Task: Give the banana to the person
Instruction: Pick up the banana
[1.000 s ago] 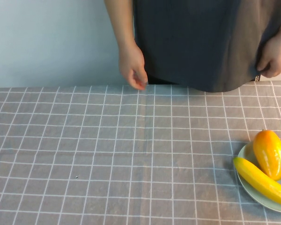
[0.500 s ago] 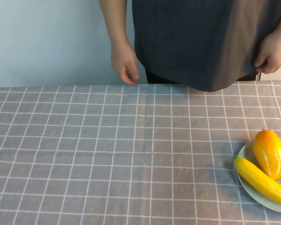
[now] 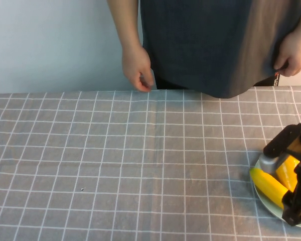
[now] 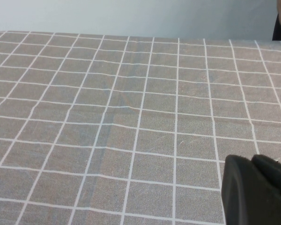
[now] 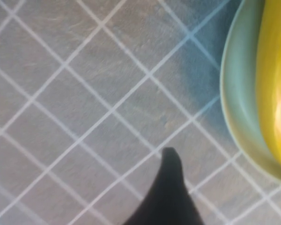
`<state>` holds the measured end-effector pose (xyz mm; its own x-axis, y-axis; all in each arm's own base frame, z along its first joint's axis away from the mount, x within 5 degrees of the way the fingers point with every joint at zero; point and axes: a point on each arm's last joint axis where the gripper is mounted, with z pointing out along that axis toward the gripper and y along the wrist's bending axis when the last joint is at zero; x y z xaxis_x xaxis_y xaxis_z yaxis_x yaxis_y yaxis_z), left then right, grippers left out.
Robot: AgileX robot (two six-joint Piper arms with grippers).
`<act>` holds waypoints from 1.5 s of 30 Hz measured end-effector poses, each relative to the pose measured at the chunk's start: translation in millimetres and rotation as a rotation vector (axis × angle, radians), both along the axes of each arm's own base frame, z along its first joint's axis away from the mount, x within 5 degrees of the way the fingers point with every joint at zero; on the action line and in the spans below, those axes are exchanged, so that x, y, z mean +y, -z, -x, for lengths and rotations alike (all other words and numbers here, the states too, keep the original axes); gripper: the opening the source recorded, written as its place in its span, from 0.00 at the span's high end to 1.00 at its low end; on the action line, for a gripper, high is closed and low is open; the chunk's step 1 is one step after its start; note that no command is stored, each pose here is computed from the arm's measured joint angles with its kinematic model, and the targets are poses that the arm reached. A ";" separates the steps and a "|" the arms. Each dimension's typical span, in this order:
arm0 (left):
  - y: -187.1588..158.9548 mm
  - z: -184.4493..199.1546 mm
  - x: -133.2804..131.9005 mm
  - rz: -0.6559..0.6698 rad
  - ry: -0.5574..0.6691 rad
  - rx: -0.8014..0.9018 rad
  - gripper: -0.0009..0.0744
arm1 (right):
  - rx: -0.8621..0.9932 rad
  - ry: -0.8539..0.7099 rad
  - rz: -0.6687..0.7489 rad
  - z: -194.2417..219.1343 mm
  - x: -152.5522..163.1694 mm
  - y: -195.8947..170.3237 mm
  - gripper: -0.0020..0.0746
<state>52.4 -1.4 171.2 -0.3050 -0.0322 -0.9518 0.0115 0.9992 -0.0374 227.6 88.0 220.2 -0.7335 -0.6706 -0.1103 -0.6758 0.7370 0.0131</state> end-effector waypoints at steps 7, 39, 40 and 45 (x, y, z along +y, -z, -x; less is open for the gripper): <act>0.0 0.0 0.0 0.000 0.000 0.000 0.99 | -0.054 -0.033 -0.002 2.0 -1.9 31.6 0.30; 0.0 0.0 0.0 0.000 0.000 0.000 0.99 | -0.111 -0.033 0.024 -18.2 -6.3 67.1 0.48; 0.0 0.0 0.0 0.000 0.000 0.000 0.99 | -0.111 -0.031 0.024 -18.2 -6.3 67.1 0.47; 0.0 0.0 0.0 0.000 0.000 0.000 0.99 | -0.131 -0.022 0.009 -17.3 -5.9 62.1 0.41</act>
